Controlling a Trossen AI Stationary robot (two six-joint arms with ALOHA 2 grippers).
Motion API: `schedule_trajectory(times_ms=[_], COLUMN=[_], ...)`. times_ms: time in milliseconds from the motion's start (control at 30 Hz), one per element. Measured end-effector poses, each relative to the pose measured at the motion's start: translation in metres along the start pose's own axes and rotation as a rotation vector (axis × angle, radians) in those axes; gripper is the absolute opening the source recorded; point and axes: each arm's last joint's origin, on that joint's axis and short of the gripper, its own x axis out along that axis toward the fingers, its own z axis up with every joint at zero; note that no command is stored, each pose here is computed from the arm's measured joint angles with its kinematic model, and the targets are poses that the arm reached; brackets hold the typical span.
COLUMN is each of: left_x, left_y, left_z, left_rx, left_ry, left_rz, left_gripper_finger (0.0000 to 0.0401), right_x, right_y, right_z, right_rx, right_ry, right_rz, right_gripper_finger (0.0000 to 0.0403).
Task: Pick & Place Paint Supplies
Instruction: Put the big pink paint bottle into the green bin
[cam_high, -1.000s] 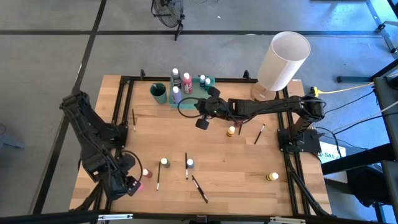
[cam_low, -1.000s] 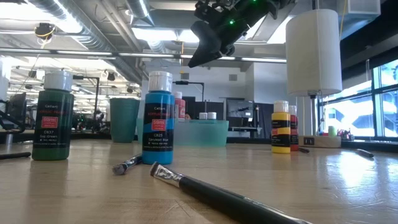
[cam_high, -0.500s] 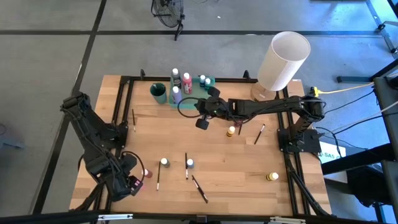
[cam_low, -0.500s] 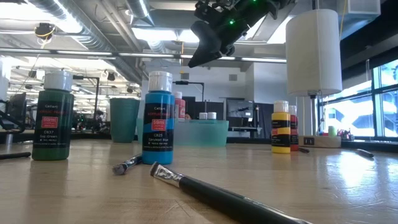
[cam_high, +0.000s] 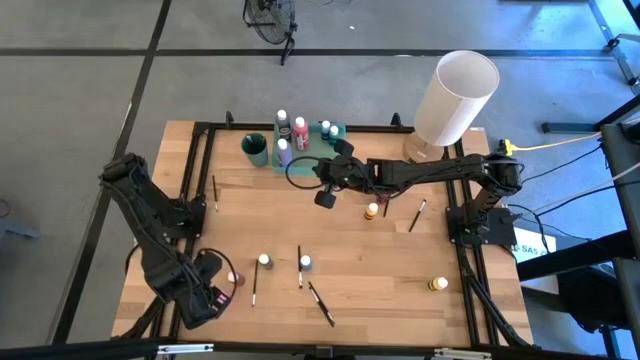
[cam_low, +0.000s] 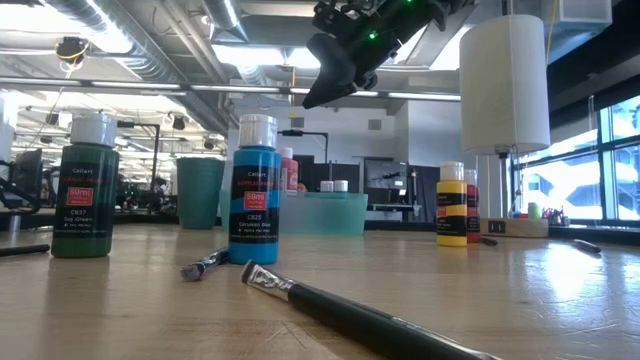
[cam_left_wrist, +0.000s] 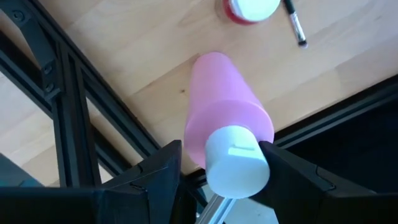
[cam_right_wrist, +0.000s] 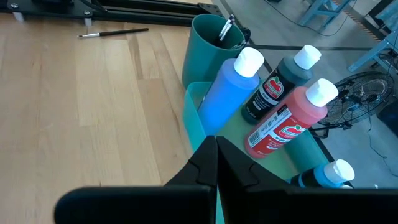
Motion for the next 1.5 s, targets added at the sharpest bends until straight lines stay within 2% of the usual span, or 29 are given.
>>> schedule_trajectory(times_ms=[367,800,1033,1267,1400,1500], left_x=[0.002,0.001,0.002,-0.001,-0.011,-0.022], left_y=[-0.001,0.001,0.002,0.004,0.009,0.010], left_z=[0.001,0.002,0.003,0.002,0.004,0.005], left_rx=[0.021,0.081,0.096,0.193,0.173,0.178], left_ry=[-0.002,-0.015,-0.017,0.025,0.017,0.008], left_rz=[0.021,0.038,0.055,0.096,0.173,0.177], left_gripper_finger=[0.0206,0.0119,0.0118,0.0118,0.0118,0.0118], right_x=[0.000,0.000,0.000,0.000,0.000,0.000], right_y=[0.000,0.000,0.000,0.000,0.000,0.000], right_z=[0.000,0.000,0.000,0.000,0.000,0.000], right_rx=[0.000,0.000,0.000,0.000,0.000,0.000], right_ry=[0.000,0.000,0.000,0.000,0.000,0.000], right_rz=[0.000,0.000,0.000,0.000,0.001,0.000], right_gripper_finger=[0.0001,0.0001,0.0001,0.0001,0.0001,0.0001])
